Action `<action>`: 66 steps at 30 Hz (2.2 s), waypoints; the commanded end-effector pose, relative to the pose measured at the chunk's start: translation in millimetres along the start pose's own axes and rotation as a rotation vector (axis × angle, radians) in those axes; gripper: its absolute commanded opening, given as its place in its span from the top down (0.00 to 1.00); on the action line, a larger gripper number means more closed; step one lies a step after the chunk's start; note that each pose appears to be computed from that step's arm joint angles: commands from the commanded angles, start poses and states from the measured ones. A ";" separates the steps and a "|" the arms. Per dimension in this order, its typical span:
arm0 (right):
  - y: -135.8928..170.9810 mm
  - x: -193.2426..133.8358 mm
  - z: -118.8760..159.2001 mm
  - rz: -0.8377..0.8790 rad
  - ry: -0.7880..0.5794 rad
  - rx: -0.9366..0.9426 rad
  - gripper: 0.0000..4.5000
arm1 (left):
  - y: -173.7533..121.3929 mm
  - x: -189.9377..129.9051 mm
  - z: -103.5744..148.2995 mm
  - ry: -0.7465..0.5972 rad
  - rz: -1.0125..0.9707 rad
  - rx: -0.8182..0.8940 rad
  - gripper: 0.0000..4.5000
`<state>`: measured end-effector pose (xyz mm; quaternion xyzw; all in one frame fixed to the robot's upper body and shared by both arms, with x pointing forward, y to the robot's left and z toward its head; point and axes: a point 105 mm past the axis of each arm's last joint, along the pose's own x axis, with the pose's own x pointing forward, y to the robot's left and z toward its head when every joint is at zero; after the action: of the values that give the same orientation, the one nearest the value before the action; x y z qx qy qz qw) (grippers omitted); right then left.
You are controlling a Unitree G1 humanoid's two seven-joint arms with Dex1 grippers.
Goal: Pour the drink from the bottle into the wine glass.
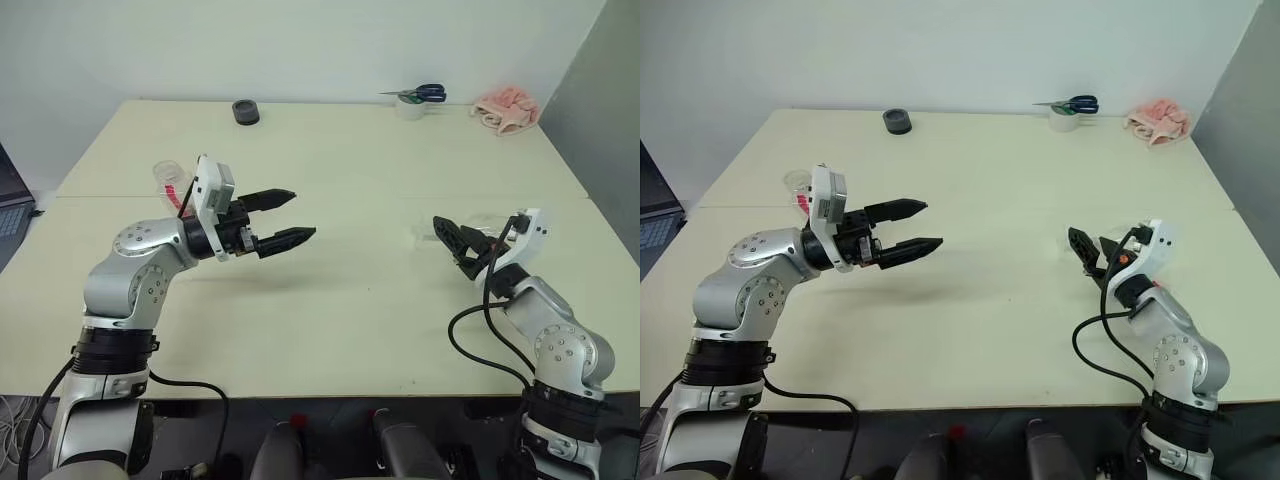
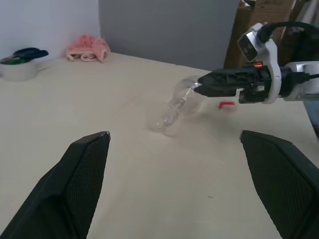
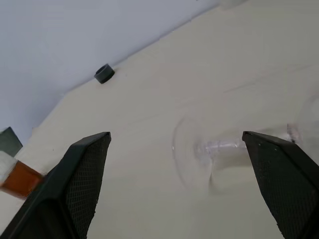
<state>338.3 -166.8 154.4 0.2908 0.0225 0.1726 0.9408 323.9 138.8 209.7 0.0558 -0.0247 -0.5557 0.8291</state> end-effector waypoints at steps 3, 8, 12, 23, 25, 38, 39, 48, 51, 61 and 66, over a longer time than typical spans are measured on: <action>-1.6 9.7 -3.3 -0.014 -0.030 0.150 0.00 | -20.0 -1.4 5.7 0.033 -0.054 0.063 0.01; -5.8 21.3 -2.3 -0.045 -0.065 0.258 0.00 | -23.2 -2.1 2.7 0.062 -0.016 0.110 0.01; -13.6 28.9 -4.8 -0.084 -0.078 0.324 0.00 | -27.0 -3.3 -4.0 0.092 -0.024 0.115 0.01; -26.3 45.1 -11.7 -0.135 -0.099 0.502 0.00 | -21.5 -7.3 -8.3 0.111 0.024 0.130 0.01; -32.5 51.2 -12.5 -0.162 -0.123 0.556 0.00 | -21.4 -7.5 -9.5 0.114 0.029 0.131 0.01; -63.2 64.1 -24.4 -0.303 -0.249 0.820 0.59 | -16.9 -14.0 -9.8 0.136 0.060 0.143 0.00; -63.9 63.7 -24.1 -0.305 -0.255 0.828 0.67 | -16.8 -14.4 -10.1 0.137 0.061 0.144 0.00; -6.3 77.2 13.9 -0.114 -0.238 0.456 0.95 | -12.6 -20.7 -11.2 0.143 0.108 0.143 0.00; 45.8 85.2 21.6 0.044 -0.203 0.044 0.95 | -9.9 -29.2 -12.3 0.148 0.150 0.134 0.00; 111.7 114.4 -50.8 0.283 -0.202 -0.742 0.95 | -18.3 -53.2 -20.7 0.155 0.284 0.094 0.00; 105.4 120.1 -76.6 0.312 -0.159 -0.803 0.95 | -26.8 -67.6 -18.1 0.161 0.347 0.084 0.00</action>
<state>407.5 -9.7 134.8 -0.0791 -0.1166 0.2756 0.9509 281.9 191.6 173.7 0.1147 0.0351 -0.4031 0.9073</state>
